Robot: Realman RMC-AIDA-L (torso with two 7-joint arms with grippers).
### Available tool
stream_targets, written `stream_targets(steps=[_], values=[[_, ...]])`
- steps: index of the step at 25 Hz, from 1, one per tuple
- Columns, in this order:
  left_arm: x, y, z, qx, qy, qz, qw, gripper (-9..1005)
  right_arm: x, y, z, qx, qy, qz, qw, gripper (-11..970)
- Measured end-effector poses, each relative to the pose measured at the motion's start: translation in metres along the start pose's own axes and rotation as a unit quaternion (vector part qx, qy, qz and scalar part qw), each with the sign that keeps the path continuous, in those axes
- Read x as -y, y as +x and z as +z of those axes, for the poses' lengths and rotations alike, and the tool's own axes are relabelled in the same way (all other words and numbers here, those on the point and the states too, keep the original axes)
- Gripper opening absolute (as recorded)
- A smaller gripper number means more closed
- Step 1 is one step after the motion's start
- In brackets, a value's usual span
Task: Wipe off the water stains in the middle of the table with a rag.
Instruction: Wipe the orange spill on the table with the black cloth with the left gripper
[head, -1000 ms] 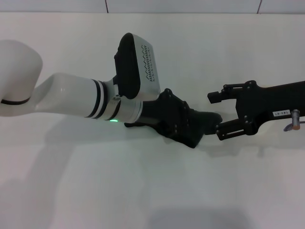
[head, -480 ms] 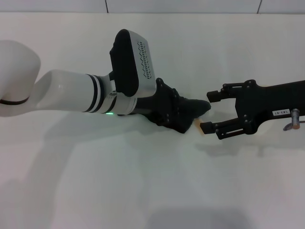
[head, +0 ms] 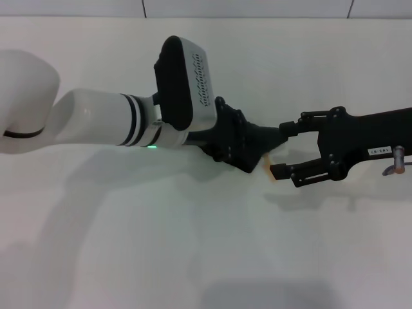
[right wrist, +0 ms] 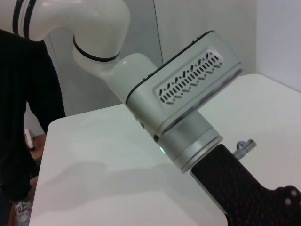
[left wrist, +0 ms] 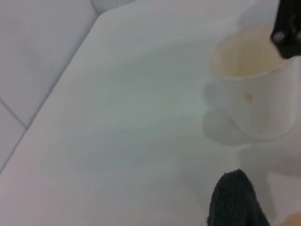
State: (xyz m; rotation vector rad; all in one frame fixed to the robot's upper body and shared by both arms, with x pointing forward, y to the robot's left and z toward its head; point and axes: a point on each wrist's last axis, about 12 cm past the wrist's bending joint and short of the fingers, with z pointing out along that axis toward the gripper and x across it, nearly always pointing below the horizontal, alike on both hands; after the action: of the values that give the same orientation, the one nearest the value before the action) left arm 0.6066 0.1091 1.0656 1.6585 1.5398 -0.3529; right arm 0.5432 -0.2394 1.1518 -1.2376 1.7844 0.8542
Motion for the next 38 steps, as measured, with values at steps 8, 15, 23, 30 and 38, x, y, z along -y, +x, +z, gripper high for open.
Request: stream_targets(steps=[8, 15, 23, 30, 38], values=[[0.002, -0.004, 0.002, 0.010, 0.000, 0.020, 1.000, 140, 0.000, -0.001, 0.000, 0.001, 0.000, 0.002, 1.000, 842], [0.004, -0.007, 0.004, 0.022, -0.003, 0.021, 1.000, 140, -0.001, -0.004, 0.000, 0.001, -0.002, -0.003, 1.000, 841], [0.024, -0.013, 0.014, 0.035, 0.033, 0.032, 0.998, 140, -0.002, -0.004, 0.002, -0.002, -0.007, 0.000, 1.000, 841], [0.038, -0.023, 0.013, 0.073, 0.089, 0.021, 0.993, 141, -0.003, -0.003, 0.003, -0.004, -0.010, 0.001, 1.000, 842], [0.038, -0.020, 0.008, 0.077, 0.100, 0.010, 0.992, 141, -0.005, -0.003, 0.004, -0.006, -0.012, 0.002, 1.000, 841]])
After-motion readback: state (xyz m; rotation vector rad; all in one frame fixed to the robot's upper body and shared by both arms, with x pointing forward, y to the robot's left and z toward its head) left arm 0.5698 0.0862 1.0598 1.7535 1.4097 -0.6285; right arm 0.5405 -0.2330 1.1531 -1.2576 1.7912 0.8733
